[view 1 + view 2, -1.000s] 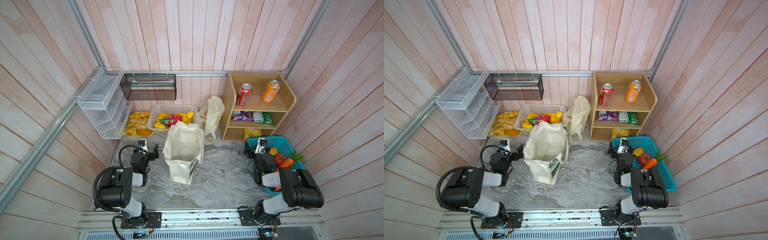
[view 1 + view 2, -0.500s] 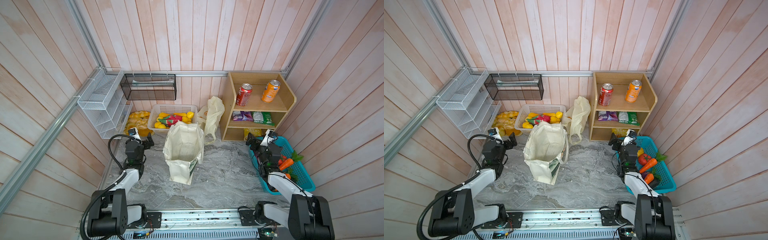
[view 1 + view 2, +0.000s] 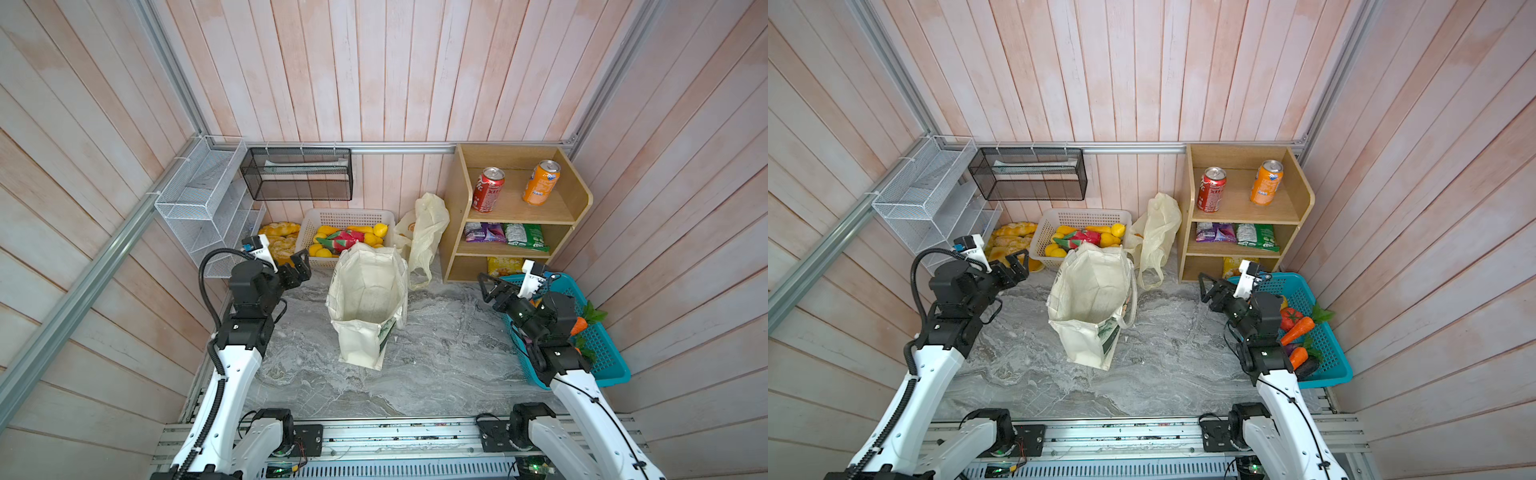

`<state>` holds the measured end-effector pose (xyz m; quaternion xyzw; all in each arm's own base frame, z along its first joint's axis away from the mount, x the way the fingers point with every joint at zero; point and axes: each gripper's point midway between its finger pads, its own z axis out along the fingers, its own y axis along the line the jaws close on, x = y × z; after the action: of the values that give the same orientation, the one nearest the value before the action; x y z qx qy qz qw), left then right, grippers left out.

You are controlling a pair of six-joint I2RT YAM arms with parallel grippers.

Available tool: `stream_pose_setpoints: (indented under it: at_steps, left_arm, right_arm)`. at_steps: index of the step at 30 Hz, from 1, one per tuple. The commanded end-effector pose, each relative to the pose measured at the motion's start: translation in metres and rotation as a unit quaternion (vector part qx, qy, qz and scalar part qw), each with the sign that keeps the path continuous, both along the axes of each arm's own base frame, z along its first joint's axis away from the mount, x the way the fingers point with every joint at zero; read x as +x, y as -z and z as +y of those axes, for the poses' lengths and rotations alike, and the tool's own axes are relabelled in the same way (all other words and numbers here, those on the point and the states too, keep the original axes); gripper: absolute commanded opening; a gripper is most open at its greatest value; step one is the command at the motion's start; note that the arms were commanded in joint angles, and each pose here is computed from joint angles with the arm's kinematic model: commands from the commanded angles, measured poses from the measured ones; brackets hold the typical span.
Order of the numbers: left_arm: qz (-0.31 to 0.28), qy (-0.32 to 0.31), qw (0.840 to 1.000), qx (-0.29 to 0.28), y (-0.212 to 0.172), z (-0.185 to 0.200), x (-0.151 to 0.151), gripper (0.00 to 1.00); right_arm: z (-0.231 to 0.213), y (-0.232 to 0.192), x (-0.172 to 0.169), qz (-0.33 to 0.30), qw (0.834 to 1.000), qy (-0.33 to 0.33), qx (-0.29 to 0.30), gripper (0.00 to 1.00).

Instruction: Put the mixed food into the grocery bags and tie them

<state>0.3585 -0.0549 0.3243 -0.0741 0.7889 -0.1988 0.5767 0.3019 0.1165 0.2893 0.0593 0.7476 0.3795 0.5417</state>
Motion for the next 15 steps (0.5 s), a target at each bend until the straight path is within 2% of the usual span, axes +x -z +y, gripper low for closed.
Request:
stream_pose_setpoints:
  at_steps: [1, 4, 8, 15]
  left_arm:
    - [0.091, 0.073, 0.992, 0.039, 0.029, -0.043, -0.01, 1.0]
    - [0.115, 0.073, 0.988, 0.077, 0.036, -0.054, -0.006, 1.0]
    - [0.122, 0.045, 0.987, 0.097, 0.041, -0.044, -0.001, 1.0]
    - [0.137, 0.066, 0.984, 0.094, 0.05, -0.052, 0.0, 1.0]
  right_arm:
    - [0.035, 0.011, -0.015, 0.077, 0.996, -0.034, -0.041, 0.78]
    - [0.077, 0.0, -0.013, 0.086, 0.99, -0.064, -0.095, 0.76]
    - [0.124, -0.002, -0.006, 0.103, 0.976, -0.097, -0.166, 0.74]
    - [0.158, 0.02, 0.005, 0.127, 0.96, -0.107, -0.224, 0.72]
